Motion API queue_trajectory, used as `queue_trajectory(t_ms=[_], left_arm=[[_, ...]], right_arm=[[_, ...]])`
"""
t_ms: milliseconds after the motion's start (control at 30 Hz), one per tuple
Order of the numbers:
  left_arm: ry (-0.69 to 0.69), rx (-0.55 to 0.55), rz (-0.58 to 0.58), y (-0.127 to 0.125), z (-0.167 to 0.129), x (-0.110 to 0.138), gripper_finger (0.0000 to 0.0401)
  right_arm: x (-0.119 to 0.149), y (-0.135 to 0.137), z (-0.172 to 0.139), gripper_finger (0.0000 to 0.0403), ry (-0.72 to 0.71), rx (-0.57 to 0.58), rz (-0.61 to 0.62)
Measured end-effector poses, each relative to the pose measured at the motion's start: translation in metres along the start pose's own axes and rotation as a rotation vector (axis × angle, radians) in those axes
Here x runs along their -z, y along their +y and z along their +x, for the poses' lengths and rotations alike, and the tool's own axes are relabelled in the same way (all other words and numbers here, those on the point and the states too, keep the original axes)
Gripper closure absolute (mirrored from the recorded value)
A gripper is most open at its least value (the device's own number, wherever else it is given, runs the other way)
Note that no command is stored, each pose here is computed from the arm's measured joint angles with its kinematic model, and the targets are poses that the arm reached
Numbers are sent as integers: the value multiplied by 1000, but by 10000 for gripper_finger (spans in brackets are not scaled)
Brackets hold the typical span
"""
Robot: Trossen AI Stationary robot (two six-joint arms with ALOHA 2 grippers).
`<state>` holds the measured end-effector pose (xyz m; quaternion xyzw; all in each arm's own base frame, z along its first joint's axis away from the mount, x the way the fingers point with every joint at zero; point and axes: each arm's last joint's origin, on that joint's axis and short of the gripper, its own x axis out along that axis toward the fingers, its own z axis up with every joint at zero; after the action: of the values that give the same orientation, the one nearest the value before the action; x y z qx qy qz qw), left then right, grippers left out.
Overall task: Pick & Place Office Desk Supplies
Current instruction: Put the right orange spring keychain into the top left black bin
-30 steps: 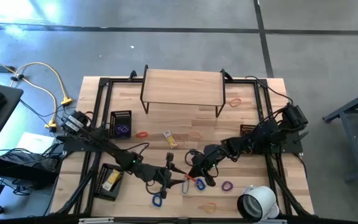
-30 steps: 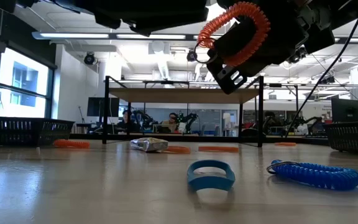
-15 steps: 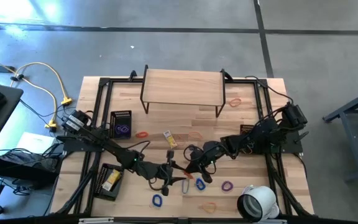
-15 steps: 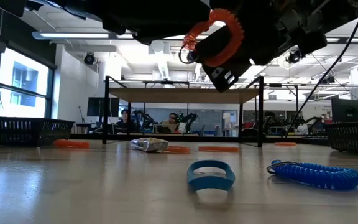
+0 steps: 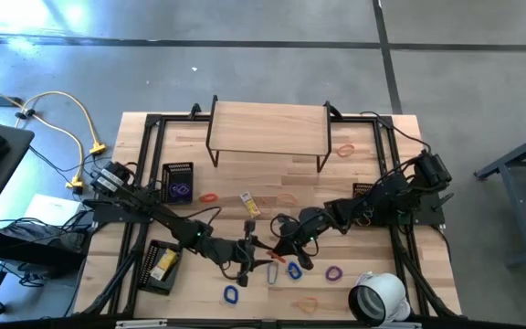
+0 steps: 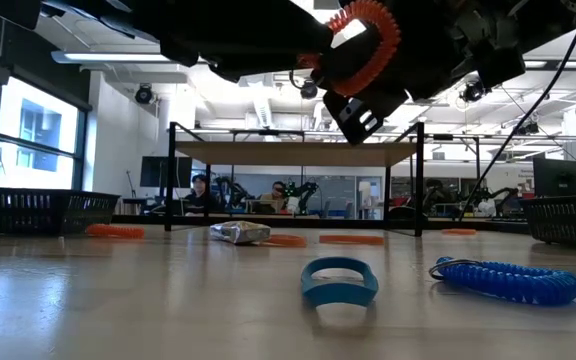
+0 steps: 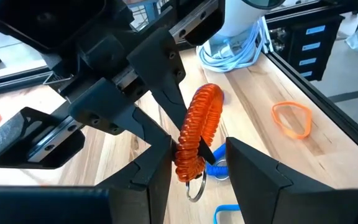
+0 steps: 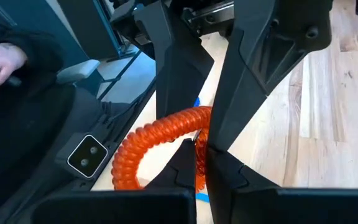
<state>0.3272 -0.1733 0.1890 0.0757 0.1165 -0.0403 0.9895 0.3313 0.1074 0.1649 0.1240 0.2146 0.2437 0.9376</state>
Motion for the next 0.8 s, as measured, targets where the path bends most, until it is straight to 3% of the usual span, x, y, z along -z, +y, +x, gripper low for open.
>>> queue_trajectory(t_ms=[800], left_arm=[[-11, -4, -7, 2, 1, -1, 273]], right_arm=[[3, -1, 0, 398, 34, 8, 7]])
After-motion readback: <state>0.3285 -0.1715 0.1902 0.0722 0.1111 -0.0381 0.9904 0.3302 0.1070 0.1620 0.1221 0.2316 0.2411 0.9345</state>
